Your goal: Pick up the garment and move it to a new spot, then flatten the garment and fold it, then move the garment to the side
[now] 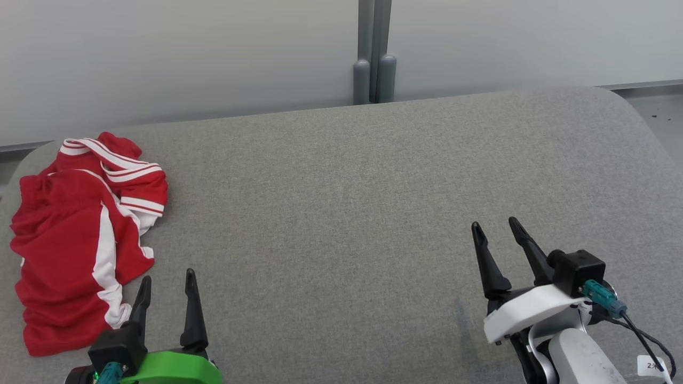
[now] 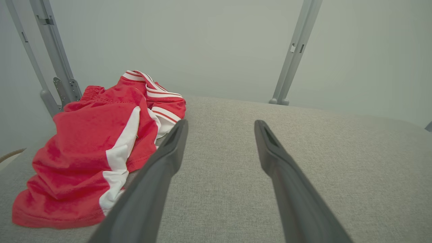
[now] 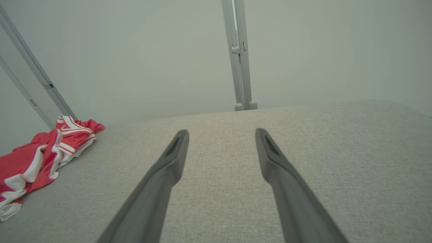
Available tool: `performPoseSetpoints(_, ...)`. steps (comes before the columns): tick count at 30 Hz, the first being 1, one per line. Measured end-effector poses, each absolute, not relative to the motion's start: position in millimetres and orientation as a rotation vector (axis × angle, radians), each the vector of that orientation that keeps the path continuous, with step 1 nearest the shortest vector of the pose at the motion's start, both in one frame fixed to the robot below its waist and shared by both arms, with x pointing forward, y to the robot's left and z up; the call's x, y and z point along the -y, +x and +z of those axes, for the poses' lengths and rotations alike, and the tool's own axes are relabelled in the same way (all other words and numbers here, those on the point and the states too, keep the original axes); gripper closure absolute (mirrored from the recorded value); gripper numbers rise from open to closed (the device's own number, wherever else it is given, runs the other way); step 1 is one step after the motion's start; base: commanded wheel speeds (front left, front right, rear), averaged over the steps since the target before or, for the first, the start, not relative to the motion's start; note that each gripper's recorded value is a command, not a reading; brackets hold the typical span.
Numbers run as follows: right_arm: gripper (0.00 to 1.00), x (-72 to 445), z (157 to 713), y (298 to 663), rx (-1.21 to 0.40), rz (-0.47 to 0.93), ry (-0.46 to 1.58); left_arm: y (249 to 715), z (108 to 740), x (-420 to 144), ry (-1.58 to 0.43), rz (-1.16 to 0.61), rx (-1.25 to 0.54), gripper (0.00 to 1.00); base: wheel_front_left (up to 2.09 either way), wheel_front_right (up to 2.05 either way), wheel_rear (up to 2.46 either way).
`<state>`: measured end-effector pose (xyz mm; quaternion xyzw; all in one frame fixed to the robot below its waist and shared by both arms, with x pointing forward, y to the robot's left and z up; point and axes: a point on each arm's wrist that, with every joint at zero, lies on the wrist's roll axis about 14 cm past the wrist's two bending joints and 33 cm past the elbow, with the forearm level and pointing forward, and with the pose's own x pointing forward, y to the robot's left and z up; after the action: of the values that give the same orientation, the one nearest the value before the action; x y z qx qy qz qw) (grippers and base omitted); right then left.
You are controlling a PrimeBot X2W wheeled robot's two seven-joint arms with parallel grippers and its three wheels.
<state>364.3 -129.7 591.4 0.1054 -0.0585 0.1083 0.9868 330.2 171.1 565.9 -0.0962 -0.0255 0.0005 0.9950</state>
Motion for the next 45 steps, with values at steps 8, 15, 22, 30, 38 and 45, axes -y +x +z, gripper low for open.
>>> performPoseSetpoints(8, 0.00, 130.0, 592.3, 364.1, 0.125, 0.216, 0.153, 328.7, 562.7, -171.5, -0.165, 0.001, 0.051, 0.00, 0.00, 0.00, 0.00)
performPoseSetpoints(15, 0.00, 128.7, 592.8, 363.6, 0.129, 0.217, 0.110, 328.1, 565.8, -172.6, -0.138, 0.002, 0.068, 0.00, 0.00, 0.00, 0.00)
performPoseSetpoints(22, 0.00, 128.5, 594.2, 362.8, 0.136, 0.217, 0.073, 327.7, 568.2, -174.1, -0.125, 0.007, 0.082, 0.00, 0.00, 0.00, 0.00)
performPoseSetpoints(30, 0.00, 130.0, 594.4, 362.7, 0.137, 0.212, 0.074, 327.3, 564.5, -175.1, -0.148, 0.015, 0.071, 0.00, 0.00, 0.00, 0.00)
performPoseSetpoints(38, 0.00, 129.6, 594.5, 362.8, 0.137, 0.214, 0.074, 327.0, 562.7, -174.5, -0.150, 0.014, 0.065, 0.00, 0.00, 0.00, 0.00)
performPoseSetpoints(45, 0.00, 129.0, 594.2, 362.7, 0.136, 0.215, 0.074, 326.6, 560.0, -173.9, -0.150, 0.013, 0.056, 0.00, 0.00, 0.00, 0.00)
